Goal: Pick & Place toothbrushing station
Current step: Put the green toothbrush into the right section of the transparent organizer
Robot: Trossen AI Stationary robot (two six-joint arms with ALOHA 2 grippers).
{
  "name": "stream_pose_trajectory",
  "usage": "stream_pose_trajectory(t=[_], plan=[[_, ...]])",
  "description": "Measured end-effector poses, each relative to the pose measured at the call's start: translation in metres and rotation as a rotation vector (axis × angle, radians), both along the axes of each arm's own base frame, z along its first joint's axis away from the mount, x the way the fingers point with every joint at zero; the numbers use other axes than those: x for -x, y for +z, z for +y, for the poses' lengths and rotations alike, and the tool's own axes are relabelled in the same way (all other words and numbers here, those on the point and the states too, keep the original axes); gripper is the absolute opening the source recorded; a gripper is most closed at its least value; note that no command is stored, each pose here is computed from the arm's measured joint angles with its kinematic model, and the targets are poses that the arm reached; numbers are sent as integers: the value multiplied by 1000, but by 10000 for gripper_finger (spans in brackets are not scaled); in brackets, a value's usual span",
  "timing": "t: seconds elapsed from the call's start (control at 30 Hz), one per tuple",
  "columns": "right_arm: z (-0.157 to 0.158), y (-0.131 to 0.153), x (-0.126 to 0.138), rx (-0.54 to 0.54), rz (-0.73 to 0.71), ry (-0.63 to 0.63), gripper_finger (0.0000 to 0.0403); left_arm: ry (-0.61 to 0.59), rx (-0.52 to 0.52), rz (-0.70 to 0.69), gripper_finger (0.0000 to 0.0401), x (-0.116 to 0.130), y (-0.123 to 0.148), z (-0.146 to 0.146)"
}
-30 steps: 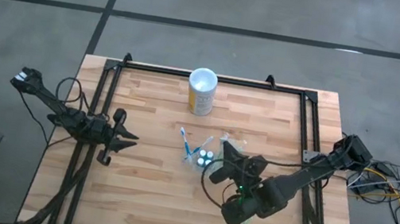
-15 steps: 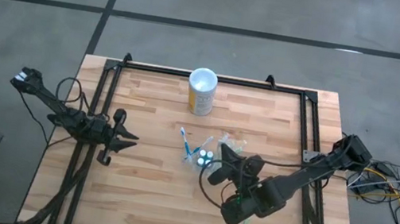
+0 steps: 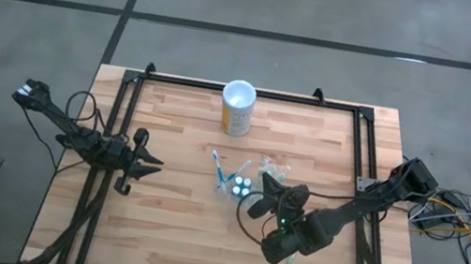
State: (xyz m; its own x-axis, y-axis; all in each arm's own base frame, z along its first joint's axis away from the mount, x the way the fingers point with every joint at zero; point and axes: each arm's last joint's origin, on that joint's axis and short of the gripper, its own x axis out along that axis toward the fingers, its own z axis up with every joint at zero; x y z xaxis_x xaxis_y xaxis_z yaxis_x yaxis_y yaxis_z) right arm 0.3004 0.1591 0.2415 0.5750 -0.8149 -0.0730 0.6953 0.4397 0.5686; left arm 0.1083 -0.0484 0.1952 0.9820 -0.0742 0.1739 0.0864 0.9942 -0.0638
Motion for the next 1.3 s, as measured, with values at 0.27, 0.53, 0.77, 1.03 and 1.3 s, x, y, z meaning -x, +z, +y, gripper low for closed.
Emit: stream_pose_trajectory(t=[0.27,0.53,0.77,1.03,1.3], plan=[[-3,-14,1,-26,-1,6,8,0,0,0,83,0,0,0],[-4,-22,2,-48,-14,13,8,0,0,0,83,0,0,0],[-3,-30,2,-160,72,99,8,0,0,0,83,0,0,0],[-4,-38,4,-210,119,135,8,0,0,0,83,0,0,0],[-4,-40,6,-165,181,147,8,0,0,0,83,0,0,0]])
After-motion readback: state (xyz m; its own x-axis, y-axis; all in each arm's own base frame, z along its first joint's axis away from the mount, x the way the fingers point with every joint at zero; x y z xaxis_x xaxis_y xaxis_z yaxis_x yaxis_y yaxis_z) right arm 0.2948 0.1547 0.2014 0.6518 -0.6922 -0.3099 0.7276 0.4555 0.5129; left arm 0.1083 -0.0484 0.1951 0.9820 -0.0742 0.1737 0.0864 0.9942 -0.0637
